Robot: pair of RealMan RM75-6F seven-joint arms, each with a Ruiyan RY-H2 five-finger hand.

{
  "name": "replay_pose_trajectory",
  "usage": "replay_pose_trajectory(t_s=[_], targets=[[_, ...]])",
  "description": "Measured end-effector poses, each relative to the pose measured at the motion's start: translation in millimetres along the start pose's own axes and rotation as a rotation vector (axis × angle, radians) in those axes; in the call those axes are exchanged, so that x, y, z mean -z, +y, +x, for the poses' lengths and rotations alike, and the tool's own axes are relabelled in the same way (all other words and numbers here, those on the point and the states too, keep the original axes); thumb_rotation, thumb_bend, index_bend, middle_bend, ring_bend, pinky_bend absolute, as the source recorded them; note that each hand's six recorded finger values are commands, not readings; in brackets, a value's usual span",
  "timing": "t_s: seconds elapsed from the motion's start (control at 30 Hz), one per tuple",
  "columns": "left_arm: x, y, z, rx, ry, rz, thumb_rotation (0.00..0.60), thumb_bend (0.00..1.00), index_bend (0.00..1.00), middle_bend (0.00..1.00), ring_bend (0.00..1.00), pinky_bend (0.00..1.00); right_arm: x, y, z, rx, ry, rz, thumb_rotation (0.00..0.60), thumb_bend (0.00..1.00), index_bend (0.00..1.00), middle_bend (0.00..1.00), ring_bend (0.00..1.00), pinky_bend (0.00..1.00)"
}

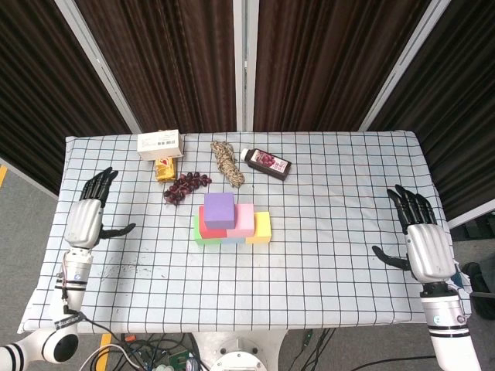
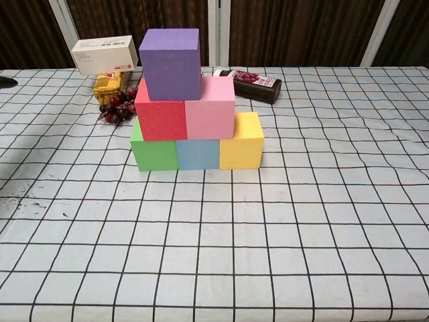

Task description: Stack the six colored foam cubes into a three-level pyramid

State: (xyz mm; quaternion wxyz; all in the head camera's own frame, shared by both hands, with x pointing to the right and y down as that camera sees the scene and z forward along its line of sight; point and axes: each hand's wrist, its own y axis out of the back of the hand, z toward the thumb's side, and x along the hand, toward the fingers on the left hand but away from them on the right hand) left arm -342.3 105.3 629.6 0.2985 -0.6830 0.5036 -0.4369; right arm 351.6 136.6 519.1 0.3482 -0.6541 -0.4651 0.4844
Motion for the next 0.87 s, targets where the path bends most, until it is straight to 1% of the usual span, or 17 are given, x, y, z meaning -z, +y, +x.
replay_pose_trajectory(t_s=[0.13,0.2,0.33,0.47,0.63,0.73,0.8,0.87], targets=[[-8.8,4.8,-8.5,-0.003,-0.011,-0.016,0.6,0.0,0.05,0.01,0.0,0.07,2.0,-0.7,5.4,-0.003,0.002,0.007,0.6,0.09,0.0,0.0,0.0,0.0],[-8.2,7.4,-15.9,0.001,-0.013,-0.009,0.6,0.0,0.05,0.02,0.0,0.07,4.9,-1.4,10.0,-0.006,0.0,0.023,0.6,0.09,0.0,0.0,0.0,0.0],[3.3,17.2,-38.3,0.022,-0.01,0.055,0.6,0.0,0.05,0.03,0.0,0.07,12.7,-2.6,21.4,-0.001,-0.008,0.058,0.6,0.1,0.0,0.0,0.0,0.0],[19.7,30.2,-64.6,0.054,0.004,0.14,0.6,0.0,0.05,0.02,0.0,0.07,26.0,-8.2,38.6,-0.018,-0.034,0.109,0.6,0.1,0.0,0.0,0.0,0.0],[46.4,39.4,-110.1,0.145,0.04,0.264,0.6,0.0,0.05,0.01,0.0,0.07,44.4,-17.6,60.5,-0.039,-0.065,0.189,0.6,0.1,0.0,0.0,0.0,0.0],[62.5,42.3,-139.1,0.196,0.067,0.317,0.6,0.0,0.05,0.01,0.0,0.07,53.5,-25.5,71.1,-0.055,-0.073,0.229,0.6,0.09,0.0,0.0,0.0,0.0],[69.3,45.2,-152.1,0.208,0.078,0.339,0.6,0.0,0.05,0.01,0.0,0.07,58.4,-30.2,75.9,-0.055,-0.07,0.254,0.6,0.09,0.0,0.0,0.0,0.0],[72.8,48.1,-162.0,0.206,0.087,0.347,0.6,0.0,0.05,0.0,0.0,0.07,61.7,-34.0,79.3,-0.048,-0.066,0.275,0.6,0.1,0.0,0.0,0.0,0.0]])
